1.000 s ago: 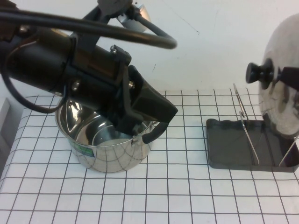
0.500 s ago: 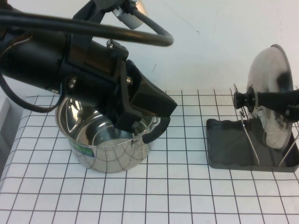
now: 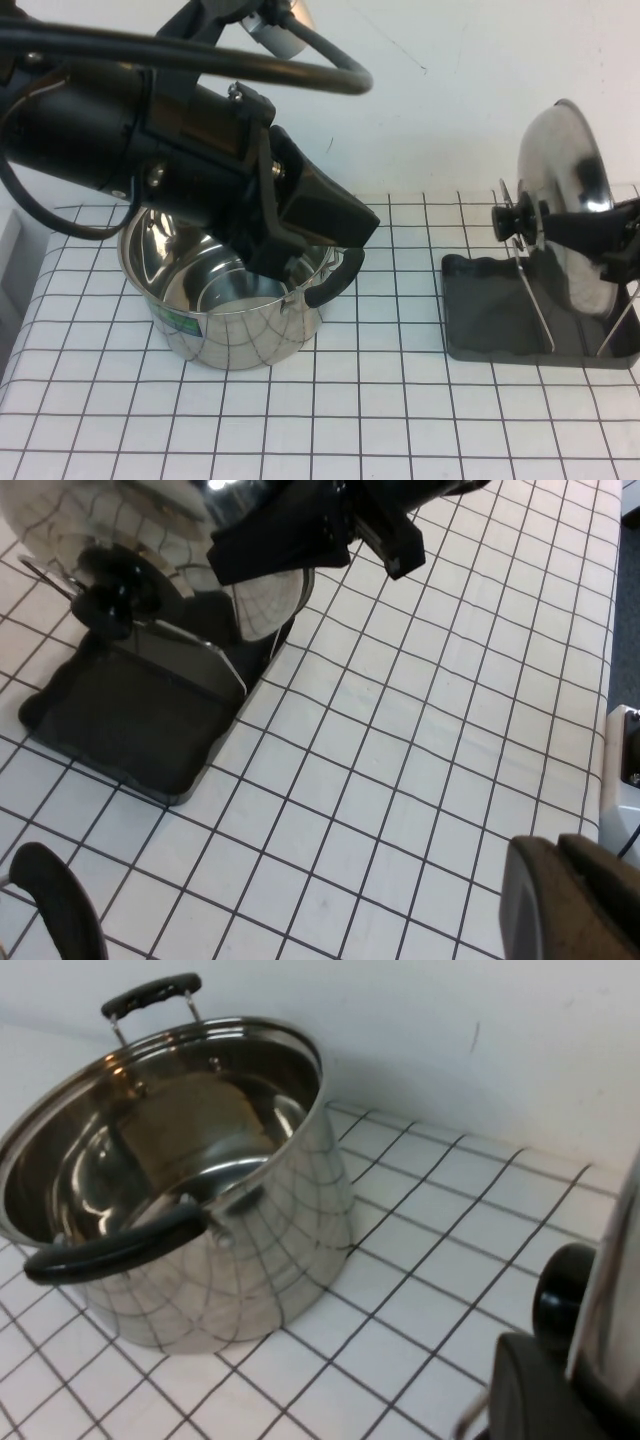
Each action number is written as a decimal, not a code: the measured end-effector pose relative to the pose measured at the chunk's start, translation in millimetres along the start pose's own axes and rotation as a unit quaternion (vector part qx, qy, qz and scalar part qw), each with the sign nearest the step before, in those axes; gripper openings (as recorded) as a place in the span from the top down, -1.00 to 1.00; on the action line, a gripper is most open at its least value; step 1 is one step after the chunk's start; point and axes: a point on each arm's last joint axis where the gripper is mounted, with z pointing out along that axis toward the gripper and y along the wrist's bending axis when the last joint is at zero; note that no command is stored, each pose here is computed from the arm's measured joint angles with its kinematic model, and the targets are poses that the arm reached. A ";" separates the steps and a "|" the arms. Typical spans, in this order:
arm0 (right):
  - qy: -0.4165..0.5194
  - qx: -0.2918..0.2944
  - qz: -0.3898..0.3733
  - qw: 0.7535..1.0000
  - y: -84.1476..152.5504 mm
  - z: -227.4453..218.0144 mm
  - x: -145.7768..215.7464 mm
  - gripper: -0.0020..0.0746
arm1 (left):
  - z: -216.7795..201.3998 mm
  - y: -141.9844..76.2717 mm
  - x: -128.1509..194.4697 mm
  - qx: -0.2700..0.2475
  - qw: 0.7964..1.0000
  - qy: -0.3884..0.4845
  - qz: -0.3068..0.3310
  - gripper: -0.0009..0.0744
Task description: Put pot lid on rack
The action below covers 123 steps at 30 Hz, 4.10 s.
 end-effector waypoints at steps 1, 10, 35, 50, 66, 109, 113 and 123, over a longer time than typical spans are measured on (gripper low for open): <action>0.002 -0.006 0.004 1.000 -0.7 1.8 2.1 0.74 | 0.0 0.0 0.0 0.000 1.000 0.000 0.000 0.98; 0.007 -0.017 0.035 0.999 -4.3 7.2 7.8 -0.09 | 0.0 0.2 -0.1 -0.001 1.000 -0.001 -0.006 0.98; -0.115 -0.039 -0.005 0.993 32.4 -88.8 -51.8 0.31 | -9.4 11.0 33.8 -0.144 0.984 0.065 -0.084 0.98; 0.102 0.057 -0.253 0.960 115.6 -113.0 -38.0 0.94 | -68.7 -37.9 105.1 -0.340 0.934 -0.061 -0.094 0.98; 0.000 0.219 -0.290 0.932 142.7 -161.4 19.0 0.94 | -58.3 -67.1 214.9 -0.378 0.901 -0.206 -0.051 0.98; -0.002 0.202 -0.240 0.949 144.4 -156.8 59.8 0.95 | -35.9 -51.8 288.4 -0.470 0.834 -0.270 -0.101 0.98; 0.001 0.198 -0.240 0.950 144.9 -156.5 60.4 0.95 | -28.0 -47.5 311.4 -0.500 0.809 -0.286 -0.117 0.98; 0.004 0.193 -0.239 0.952 145.7 -156.1 61.2 0.95 | -16.3 -45.8 329.2 -0.487 0.817 -0.241 -0.194 0.98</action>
